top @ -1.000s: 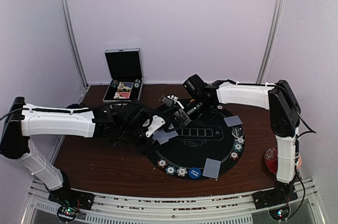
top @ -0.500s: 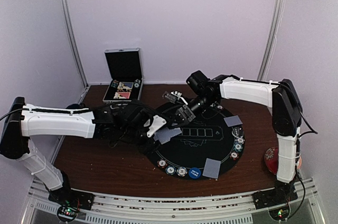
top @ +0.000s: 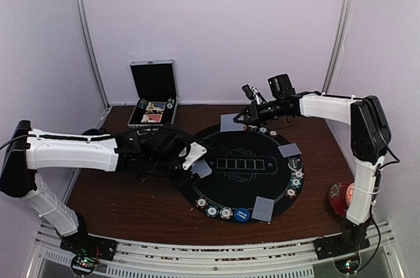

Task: Distribute texas hold em gaming equipment
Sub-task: Distribute the poker card in the big blind area.

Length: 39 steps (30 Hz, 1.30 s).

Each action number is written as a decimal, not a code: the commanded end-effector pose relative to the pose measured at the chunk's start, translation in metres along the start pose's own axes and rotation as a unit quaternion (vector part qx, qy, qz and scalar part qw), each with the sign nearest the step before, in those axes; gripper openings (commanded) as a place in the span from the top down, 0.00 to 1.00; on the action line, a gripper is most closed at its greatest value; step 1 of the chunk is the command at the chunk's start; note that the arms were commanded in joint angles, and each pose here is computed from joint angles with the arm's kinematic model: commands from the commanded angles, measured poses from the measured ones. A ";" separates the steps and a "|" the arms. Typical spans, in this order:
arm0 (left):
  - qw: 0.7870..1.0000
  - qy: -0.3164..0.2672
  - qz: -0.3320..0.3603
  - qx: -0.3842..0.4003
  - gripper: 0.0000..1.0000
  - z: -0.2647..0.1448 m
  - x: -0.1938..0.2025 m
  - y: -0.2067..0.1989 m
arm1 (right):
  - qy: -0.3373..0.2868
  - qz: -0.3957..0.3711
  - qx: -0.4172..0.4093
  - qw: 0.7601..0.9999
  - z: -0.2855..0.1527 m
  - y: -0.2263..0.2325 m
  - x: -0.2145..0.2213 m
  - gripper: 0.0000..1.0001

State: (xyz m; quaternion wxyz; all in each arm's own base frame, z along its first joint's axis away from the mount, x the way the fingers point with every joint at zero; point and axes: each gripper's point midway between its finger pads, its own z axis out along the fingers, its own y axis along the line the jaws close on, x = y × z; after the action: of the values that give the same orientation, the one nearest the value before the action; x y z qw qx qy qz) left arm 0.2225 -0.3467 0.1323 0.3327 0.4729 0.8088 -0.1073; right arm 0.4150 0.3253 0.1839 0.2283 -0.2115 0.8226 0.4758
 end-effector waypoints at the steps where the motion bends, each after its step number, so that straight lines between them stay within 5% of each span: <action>1: 1.000 -0.027 0.000 -0.008 0.37 -0.003 -0.015 0.004 | -0.092 0.030 0.086 0.992 0.011 -0.050 -0.044 1.00; 11: 0.999 -0.030 0.000 -0.011 0.37 -0.005 -0.016 0.005 | -0.135 0.032 0.155 0.978 0.041 -0.106 -0.091 1.00; 25: 0.999 -0.029 0.001 -0.015 0.37 -0.004 -0.015 0.007 | -0.109 0.077 0.221 0.966 0.072 -0.171 -0.065 1.00; 32: 0.999 -0.030 0.000 -0.014 0.37 -0.005 -0.016 0.007 | -0.083 0.080 0.231 0.966 0.079 -0.170 -0.045 0.80; 39: 0.999 -0.030 0.000 -0.014 0.37 -0.005 -0.016 0.007 | -0.062 0.083 0.244 0.964 0.080 -0.167 -0.031 0.75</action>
State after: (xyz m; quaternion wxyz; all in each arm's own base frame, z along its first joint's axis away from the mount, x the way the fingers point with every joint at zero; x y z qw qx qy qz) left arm 0.2252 -0.3453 0.1330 0.3375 0.4701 0.8094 -0.0999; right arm 0.5566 0.3247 0.0515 0.2877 -0.0486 0.9061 0.3065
